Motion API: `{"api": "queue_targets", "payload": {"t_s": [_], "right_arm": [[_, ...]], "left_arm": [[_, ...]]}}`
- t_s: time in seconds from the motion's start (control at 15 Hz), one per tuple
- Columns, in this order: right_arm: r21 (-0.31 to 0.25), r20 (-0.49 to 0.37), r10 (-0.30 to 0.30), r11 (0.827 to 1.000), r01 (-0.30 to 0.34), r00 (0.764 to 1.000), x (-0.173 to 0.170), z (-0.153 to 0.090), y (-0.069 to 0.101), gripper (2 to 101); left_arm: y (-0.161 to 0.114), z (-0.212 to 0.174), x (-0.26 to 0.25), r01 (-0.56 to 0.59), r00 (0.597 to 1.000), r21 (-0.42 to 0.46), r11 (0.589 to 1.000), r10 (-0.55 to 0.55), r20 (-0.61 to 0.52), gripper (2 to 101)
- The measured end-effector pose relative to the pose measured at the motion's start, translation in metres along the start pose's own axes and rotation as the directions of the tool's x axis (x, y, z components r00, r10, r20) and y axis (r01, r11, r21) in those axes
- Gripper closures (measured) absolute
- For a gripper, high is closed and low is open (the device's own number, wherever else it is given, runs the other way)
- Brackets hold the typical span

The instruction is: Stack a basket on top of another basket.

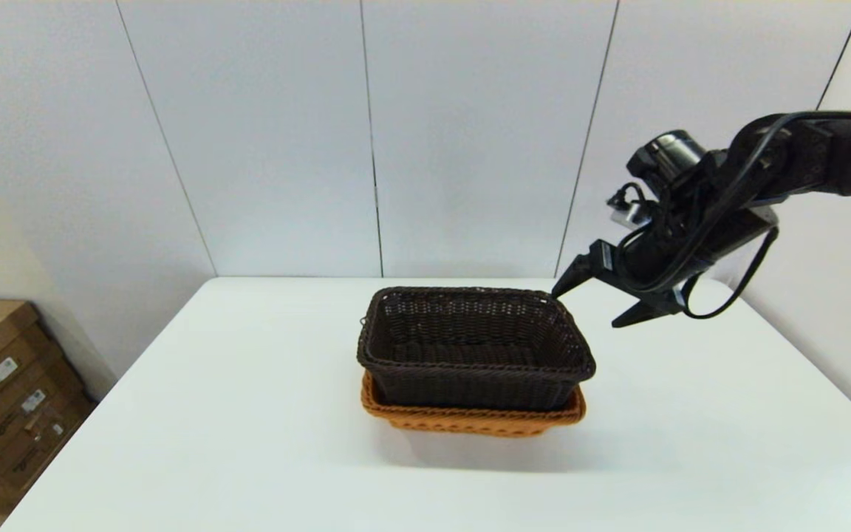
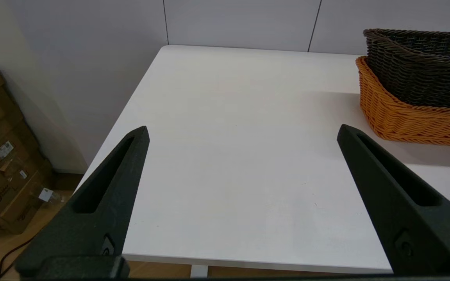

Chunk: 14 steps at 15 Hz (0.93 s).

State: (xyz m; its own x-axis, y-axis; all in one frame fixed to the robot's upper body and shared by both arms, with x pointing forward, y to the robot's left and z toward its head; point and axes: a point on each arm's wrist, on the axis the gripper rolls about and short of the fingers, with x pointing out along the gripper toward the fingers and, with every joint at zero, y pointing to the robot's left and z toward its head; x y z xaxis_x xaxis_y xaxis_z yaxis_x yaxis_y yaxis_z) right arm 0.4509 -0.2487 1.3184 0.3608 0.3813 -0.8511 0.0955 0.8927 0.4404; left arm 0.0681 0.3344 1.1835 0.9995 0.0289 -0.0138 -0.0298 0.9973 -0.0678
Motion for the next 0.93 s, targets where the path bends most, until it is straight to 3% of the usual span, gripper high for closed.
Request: {"api": "queue_targets", "payload": {"t_s": [0.27, 0.47, 0.93], "right_arm": [[-0.045, 0.059, 0.048, 0.998, -0.046, 0.997, -0.058, -0.03, 0.006, 8.2], [-0.087, 0.12, 0.092, 0.993, -0.082, 0.988, -0.106, -0.067, 0.005, 7.0], [-0.143, 0.258, 0.113, 0.987, -0.078, 0.959, -0.174, -0.179, -0.033, 5.4]], "left_arm": [[0.0, 0.0, 0.0, 0.0, 1.0, 0.0, 1.0, 0.0, 0.0, 5.4], [0.0, 0.0, 0.0, 0.0, 1.0, 0.0, 1.0, 0.0, 0.0, 5.4], [0.0, 0.0, 0.0, 0.0, 1.0, 0.0, 1.0, 0.0, 0.0, 5.4]]}}
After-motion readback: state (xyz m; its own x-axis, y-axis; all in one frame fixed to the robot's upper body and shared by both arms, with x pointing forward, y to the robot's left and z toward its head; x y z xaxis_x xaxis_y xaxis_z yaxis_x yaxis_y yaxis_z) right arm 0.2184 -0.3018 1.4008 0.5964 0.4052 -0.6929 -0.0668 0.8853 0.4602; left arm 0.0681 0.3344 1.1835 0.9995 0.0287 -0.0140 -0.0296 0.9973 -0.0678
